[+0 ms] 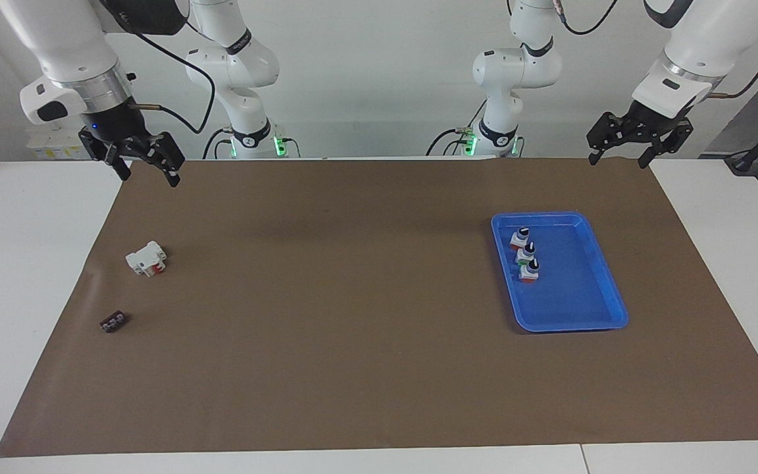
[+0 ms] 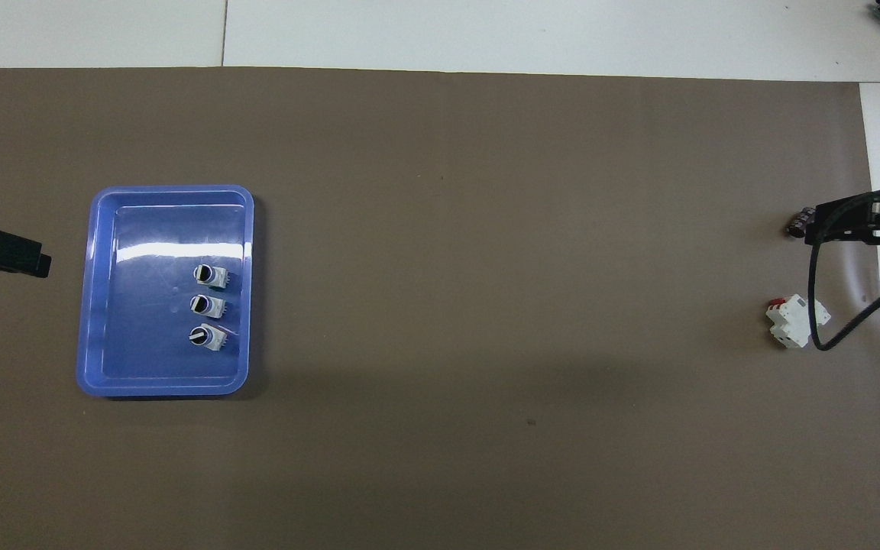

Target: Turn and place switch with both arms

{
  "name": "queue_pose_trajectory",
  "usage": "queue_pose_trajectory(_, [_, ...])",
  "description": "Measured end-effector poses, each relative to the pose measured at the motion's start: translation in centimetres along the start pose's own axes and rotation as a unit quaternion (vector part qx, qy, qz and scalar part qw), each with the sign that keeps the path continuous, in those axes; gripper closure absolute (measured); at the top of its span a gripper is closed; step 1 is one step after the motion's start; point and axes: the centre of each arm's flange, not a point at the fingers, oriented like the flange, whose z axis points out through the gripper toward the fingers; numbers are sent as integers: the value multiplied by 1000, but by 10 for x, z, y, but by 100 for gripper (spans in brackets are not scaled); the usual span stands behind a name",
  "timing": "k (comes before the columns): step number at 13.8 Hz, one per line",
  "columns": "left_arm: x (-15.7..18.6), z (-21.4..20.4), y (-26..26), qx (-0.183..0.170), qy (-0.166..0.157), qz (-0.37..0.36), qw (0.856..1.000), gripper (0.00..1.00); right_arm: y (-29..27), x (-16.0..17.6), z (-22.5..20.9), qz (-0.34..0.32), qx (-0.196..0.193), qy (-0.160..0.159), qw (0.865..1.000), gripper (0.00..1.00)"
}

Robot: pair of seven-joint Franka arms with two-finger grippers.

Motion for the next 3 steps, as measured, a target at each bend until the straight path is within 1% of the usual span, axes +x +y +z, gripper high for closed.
queue_pose_trajectory(3, [-1,1,0,-1,-4,0,1000,0,0,0,0,0,0,0,1000,0])
